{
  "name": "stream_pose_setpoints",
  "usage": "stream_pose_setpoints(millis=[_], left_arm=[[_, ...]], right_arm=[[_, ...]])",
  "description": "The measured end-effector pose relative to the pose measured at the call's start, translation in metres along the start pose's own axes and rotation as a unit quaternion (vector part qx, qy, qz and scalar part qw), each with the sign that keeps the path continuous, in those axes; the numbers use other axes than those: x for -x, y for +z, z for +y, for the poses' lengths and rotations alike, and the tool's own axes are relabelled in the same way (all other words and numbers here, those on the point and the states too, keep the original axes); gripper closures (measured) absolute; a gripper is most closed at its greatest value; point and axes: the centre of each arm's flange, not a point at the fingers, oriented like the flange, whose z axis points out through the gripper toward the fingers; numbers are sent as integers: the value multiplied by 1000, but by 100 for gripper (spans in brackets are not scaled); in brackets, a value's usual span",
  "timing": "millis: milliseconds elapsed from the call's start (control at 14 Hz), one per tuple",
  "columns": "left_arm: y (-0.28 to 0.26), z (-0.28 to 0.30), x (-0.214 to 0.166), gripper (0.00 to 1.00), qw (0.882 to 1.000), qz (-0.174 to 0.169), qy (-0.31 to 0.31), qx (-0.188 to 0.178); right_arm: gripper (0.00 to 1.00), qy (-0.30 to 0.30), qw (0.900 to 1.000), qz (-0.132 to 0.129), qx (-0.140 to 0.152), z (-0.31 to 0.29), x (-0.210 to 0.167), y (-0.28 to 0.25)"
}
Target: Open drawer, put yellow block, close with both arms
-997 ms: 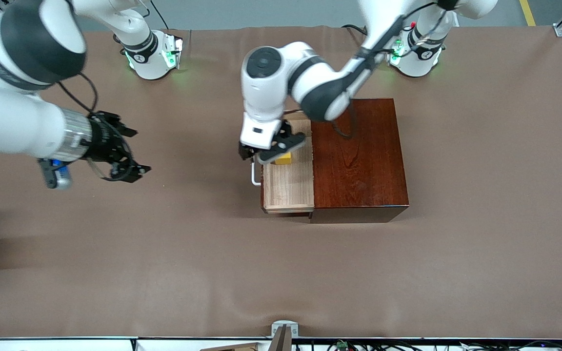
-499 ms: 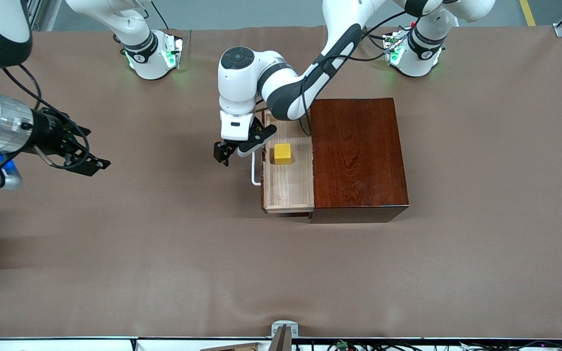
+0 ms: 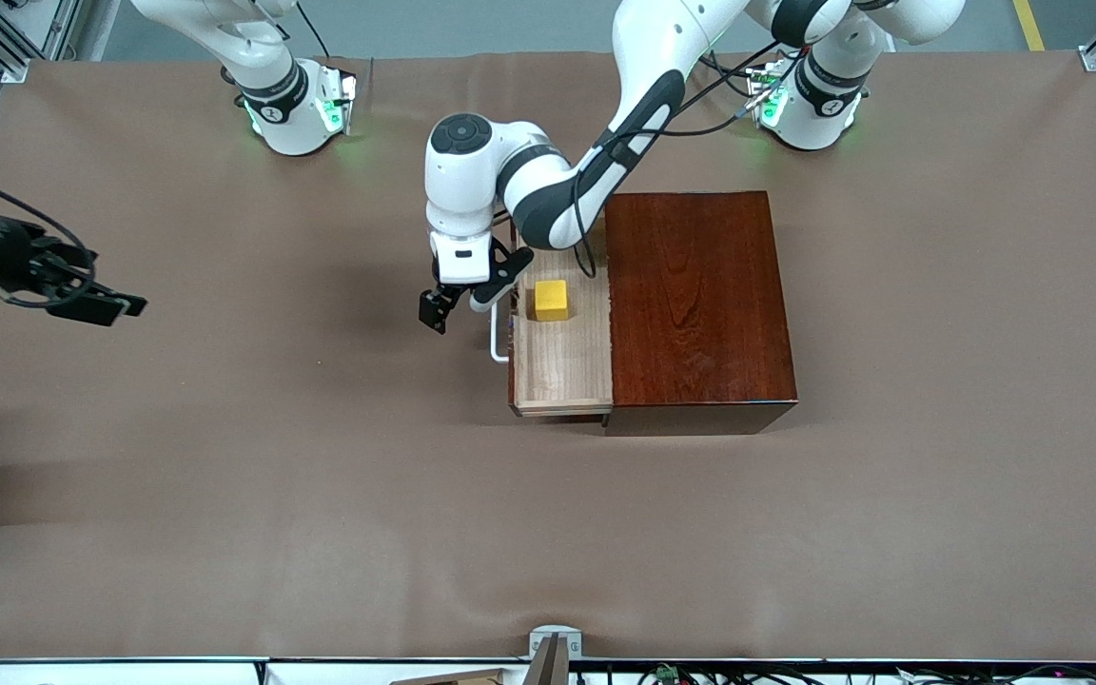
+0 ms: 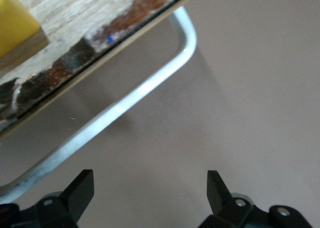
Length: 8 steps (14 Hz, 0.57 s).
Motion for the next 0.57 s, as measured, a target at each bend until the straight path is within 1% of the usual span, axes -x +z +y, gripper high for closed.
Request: stream_pose_setpoints(millis=[142,285,427,570], left_arm=[[5,-2,-5,0,1000,8,-19,-12],[3,-1,-6,0,999,12,-42,-24],[3,-3,-9,0,997,26,-60,-48],[3,-4,-24,0,993,48,-72,-81]], right_arm=[[0,-32,999,1,12,12,-3,-4],[0,-88,996,23,24,20,5,-18],[0,-146,988,47,36,31,18,-37],[0,-173,982,60,44,42,29,-50]])
